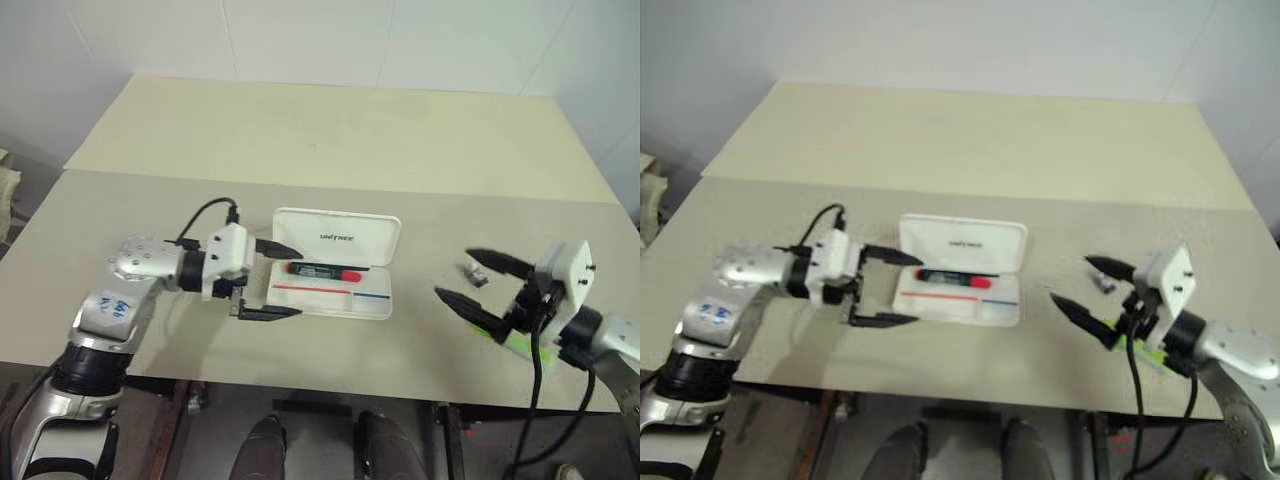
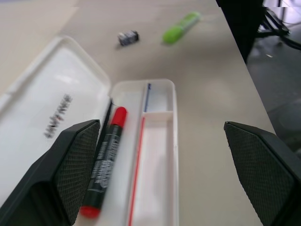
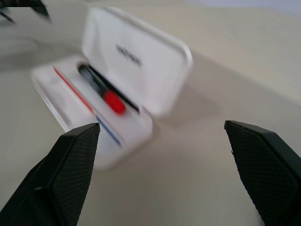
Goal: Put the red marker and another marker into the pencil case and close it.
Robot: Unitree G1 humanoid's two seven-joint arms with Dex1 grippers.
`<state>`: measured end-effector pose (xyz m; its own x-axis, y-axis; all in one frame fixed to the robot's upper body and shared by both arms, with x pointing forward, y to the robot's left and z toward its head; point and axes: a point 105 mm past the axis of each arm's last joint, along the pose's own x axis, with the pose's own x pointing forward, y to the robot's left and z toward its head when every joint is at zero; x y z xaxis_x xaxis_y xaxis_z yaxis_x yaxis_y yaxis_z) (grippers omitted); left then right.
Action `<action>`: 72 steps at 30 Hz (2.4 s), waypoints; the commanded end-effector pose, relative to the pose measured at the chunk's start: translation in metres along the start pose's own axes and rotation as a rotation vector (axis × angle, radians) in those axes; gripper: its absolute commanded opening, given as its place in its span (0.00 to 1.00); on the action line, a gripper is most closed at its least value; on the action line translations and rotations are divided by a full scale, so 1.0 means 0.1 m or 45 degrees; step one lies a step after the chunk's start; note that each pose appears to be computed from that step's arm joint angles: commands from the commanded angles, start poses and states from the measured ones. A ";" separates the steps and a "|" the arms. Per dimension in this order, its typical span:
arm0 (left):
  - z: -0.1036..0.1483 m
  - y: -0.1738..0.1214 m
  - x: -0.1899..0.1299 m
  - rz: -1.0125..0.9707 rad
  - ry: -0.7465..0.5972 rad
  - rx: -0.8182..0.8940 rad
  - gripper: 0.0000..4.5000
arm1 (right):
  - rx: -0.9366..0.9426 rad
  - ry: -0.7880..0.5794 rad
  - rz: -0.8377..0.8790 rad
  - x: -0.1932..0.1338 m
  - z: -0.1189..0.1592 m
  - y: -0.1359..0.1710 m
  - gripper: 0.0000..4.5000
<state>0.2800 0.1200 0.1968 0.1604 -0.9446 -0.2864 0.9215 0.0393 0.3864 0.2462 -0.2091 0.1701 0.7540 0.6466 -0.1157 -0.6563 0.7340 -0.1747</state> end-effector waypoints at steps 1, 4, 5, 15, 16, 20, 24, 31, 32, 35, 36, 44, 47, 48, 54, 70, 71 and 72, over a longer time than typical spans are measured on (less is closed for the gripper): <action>0.11 -0.04 -0.14 0.026 -0.016 0.015 0.99 | 0.004 0.077 -0.125 -0.20 -0.11 -0.11 1.00; 0.08 -0.04 -0.23 0.046 0.005 0.008 0.99 | 0.039 0.136 -0.149 -0.31 -0.27 -0.09 1.00; 0.07 -0.04 -0.25 0.047 0.008 -0.001 0.99 | 0.046 0.155 -0.152 -0.34 -0.31 -0.09 1.00; 0.00 0.03 -0.33 0.067 0.032 0.026 0.99 | 0.104 0.341 -0.180 -0.80 -0.77 -0.30 1.00; -0.01 0.04 -0.33 0.069 0.034 0.029 0.99 | 0.100 0.355 -0.175 -0.82 -0.79 -0.32 1.00; -0.03 0.05 -0.34 0.059 0.051 0.042 0.99 | 0.107 0.395 -0.179 -0.91 -0.89 -0.47 1.00; -0.02 0.08 -0.34 0.056 0.054 0.053 0.99 | 0.114 0.414 -0.150 -0.91 -0.96 -0.51 1.00; 0.00 0.11 -0.36 0.057 0.061 0.075 1.00 | 0.121 0.391 -0.102 -0.83 -1.00 -0.49 0.62; 0.00 0.12 -0.36 0.058 0.061 0.076 1.00 | 0.121 0.388 -0.089 -0.81 -0.99 -0.48 0.53; 0.01 0.13 -0.38 0.064 0.067 0.083 1.00 | 0.121 0.367 -0.051 -0.75 -0.96 -0.45 0.28; 0.01 0.14 -0.38 0.065 0.070 0.084 1.00 | 0.118 0.361 -0.043 -0.73 -0.95 -0.44 0.24; -0.02 0.15 -0.42 0.081 0.088 0.089 1.00 | 0.035 0.327 -0.023 -0.57 -0.82 -0.45 0.24; -0.05 0.15 -0.47 0.091 0.107 0.088 1.00 | -0.010 0.265 0.054 -0.39 -0.64 -0.39 0.24; -0.06 0.15 -0.50 0.097 0.118 0.088 1.00 | -0.042 0.232 0.107 -0.30 -0.53 -0.34 0.24; -0.07 0.11 -0.60 0.121 0.145 0.127 1.00 | -0.181 0.123 0.471 0.31 -0.04 0.09 0.24; -0.16 0.17 -0.84 0.281 0.176 0.108 1.00 | -0.308 0.006 0.789 1.25 0.28 0.61 0.24; -0.16 0.17 -0.84 0.285 0.177 0.107 1.00 | -0.304 0.004 0.801 1.28 0.28 0.65 0.24; -0.17 0.16 -0.85 0.287 0.181 0.106 1.00 | -0.296 0.001 0.823 1.32 0.27 0.70 0.24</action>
<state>0.2874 0.2030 0.2045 0.3868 -0.8605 -0.3315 0.8497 0.1929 0.4907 0.3005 -0.0733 0.1645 0.2288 0.9320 -0.2812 -0.9538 0.1568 -0.2564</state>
